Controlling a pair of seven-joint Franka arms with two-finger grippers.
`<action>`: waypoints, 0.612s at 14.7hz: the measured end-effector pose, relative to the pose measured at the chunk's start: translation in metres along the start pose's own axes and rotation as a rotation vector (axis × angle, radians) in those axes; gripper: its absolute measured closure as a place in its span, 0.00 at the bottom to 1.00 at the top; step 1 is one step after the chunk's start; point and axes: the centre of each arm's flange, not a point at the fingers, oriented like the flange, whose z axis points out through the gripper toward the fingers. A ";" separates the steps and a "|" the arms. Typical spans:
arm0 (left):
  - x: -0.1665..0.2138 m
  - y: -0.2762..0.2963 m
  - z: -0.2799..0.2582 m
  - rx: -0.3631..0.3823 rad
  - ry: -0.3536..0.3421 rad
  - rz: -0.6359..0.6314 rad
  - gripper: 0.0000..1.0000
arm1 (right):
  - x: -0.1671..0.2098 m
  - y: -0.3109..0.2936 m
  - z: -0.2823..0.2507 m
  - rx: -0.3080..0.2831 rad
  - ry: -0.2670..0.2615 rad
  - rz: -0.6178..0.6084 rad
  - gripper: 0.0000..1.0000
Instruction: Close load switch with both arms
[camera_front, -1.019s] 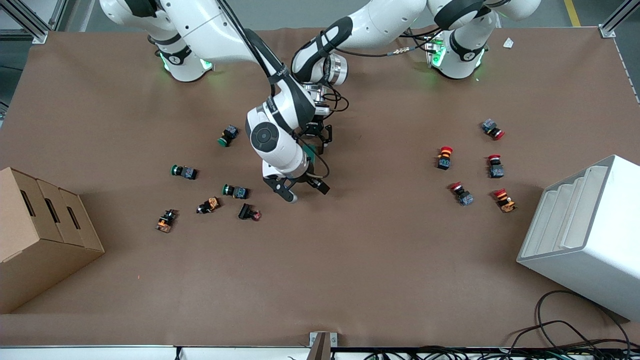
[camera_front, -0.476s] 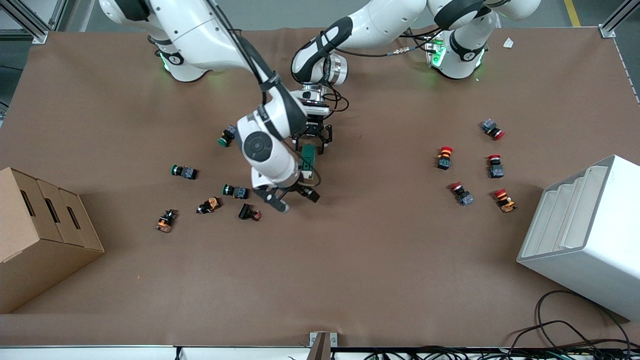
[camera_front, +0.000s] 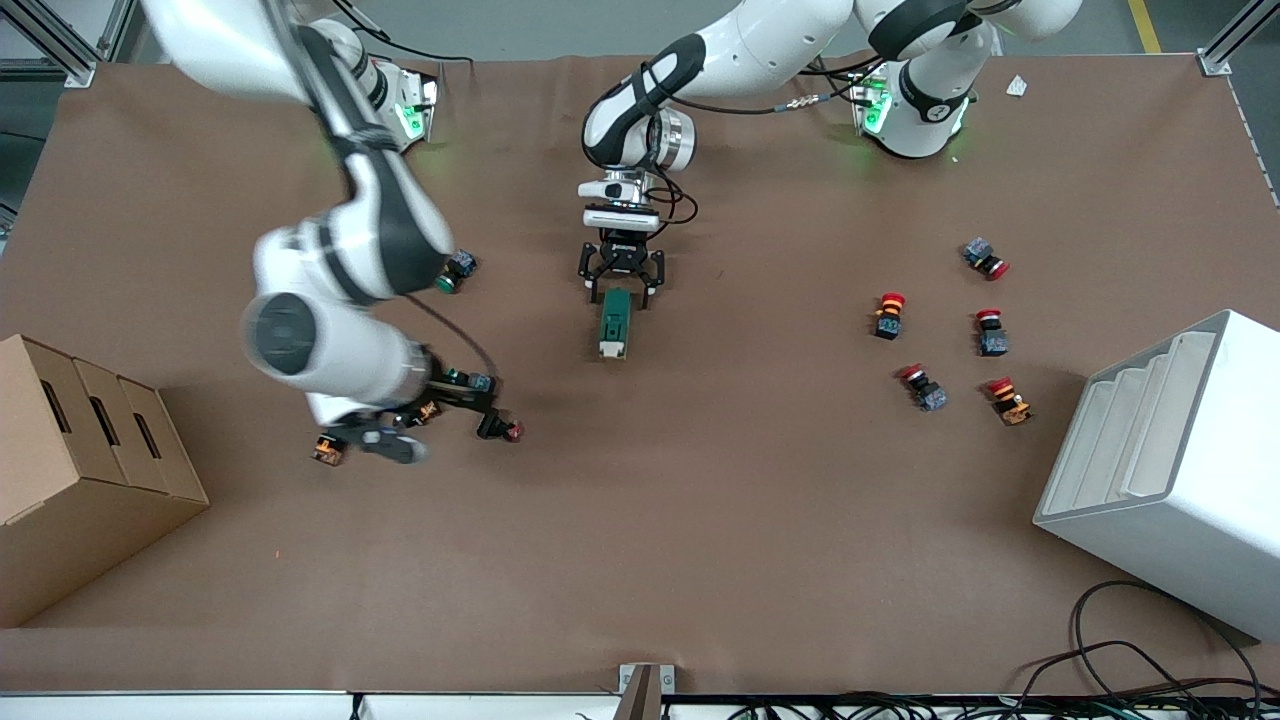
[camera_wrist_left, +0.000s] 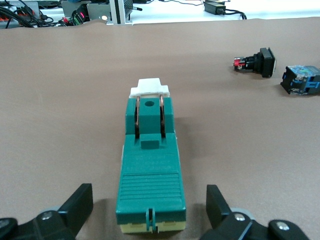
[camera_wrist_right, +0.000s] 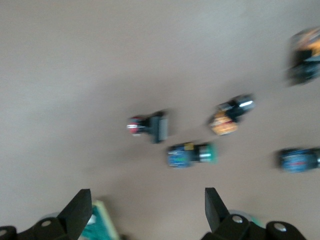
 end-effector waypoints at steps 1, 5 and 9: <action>0.000 0.000 0.001 0.001 0.001 0.000 0.00 | 0.004 0.026 -0.017 -0.028 -0.016 -0.038 0.00; 0.007 0.002 0.004 0.005 0.010 0.017 0.00 | 0.005 0.127 -0.086 -0.094 -0.072 -0.194 0.00; 0.025 0.009 0.011 0.025 0.017 0.001 0.00 | 0.009 0.223 -0.143 -0.107 -0.086 -0.251 0.00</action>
